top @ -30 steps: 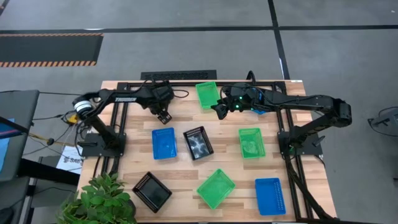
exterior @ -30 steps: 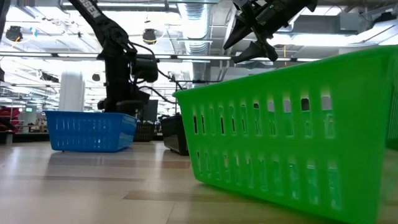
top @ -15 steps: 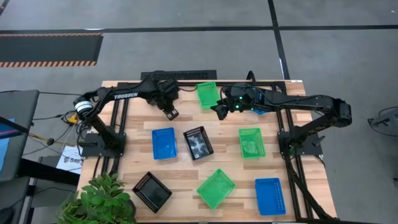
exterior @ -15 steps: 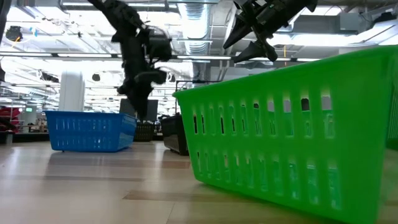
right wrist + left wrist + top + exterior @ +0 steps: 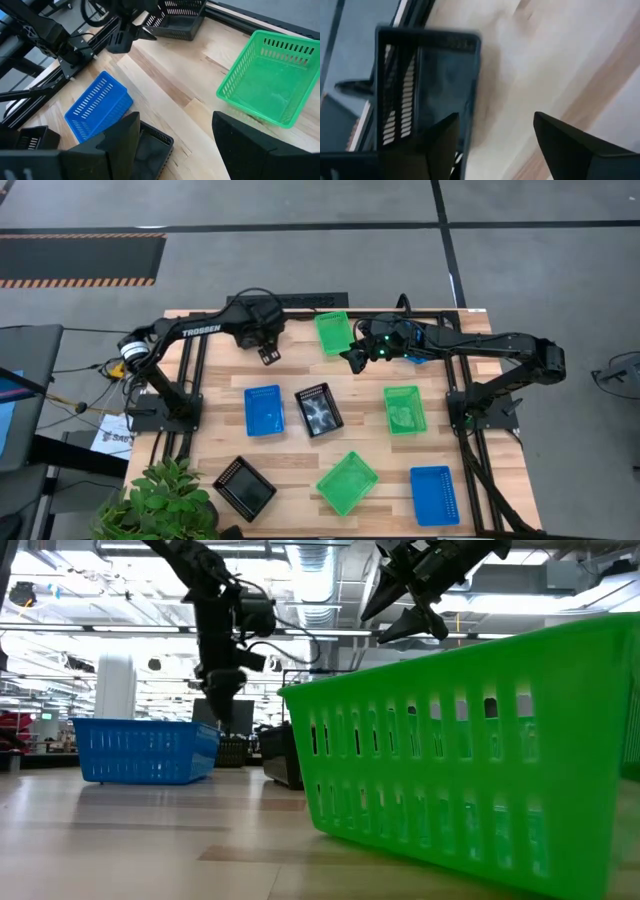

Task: Stack baskets by color
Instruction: Adjust the top black bin

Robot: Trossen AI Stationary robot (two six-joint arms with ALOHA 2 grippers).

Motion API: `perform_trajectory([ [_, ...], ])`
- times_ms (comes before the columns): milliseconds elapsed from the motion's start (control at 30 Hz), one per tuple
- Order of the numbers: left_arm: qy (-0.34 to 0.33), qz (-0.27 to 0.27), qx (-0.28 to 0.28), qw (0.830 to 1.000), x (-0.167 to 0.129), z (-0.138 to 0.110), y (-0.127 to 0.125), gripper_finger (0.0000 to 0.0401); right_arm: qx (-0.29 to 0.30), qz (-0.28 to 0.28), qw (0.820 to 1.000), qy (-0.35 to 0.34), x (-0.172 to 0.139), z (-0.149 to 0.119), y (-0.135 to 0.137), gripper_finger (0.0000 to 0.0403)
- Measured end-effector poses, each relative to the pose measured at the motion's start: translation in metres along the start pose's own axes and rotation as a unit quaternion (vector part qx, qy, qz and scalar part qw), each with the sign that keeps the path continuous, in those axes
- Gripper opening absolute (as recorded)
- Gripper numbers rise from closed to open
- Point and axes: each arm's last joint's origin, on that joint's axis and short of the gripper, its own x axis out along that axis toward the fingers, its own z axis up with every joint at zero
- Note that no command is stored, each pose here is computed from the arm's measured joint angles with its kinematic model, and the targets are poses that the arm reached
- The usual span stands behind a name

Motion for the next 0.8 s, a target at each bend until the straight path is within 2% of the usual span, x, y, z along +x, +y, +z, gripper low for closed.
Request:
perform_trajectory([
  [133,0.018,0.013,-0.015,1.0,0.013,-0.009,0.008,0.0246,0.0,0.0,1.0,0.0,0.0,0.0,0.0,0.0273],
  [400,0.049,-0.003,-0.033,0.998,0.029,-0.025,0.017,0.0224,0.0,0.0,1.0,0.0,0.0,0.0,0.0,0.0273],
  [633,0.058,-0.067,-0.078,0.993,0.035,-0.032,0.013,0.0196,0.0,0.0,1.0,0.0,0.0,0.0,0.0,0.0273],
  [733,0.044,-0.108,-0.128,0.985,0.034,-0.029,0.01,0.0184,0.0,0.0,1.0,0.0,0.0,0.0,0.0,0.0273],
  [800,0.033,-0.155,-0.176,0.972,0.032,-0.024,0.007,0.0175,0.0,0.0,1.0,0.0,0.0,0.0,0.0,0.0273],
])
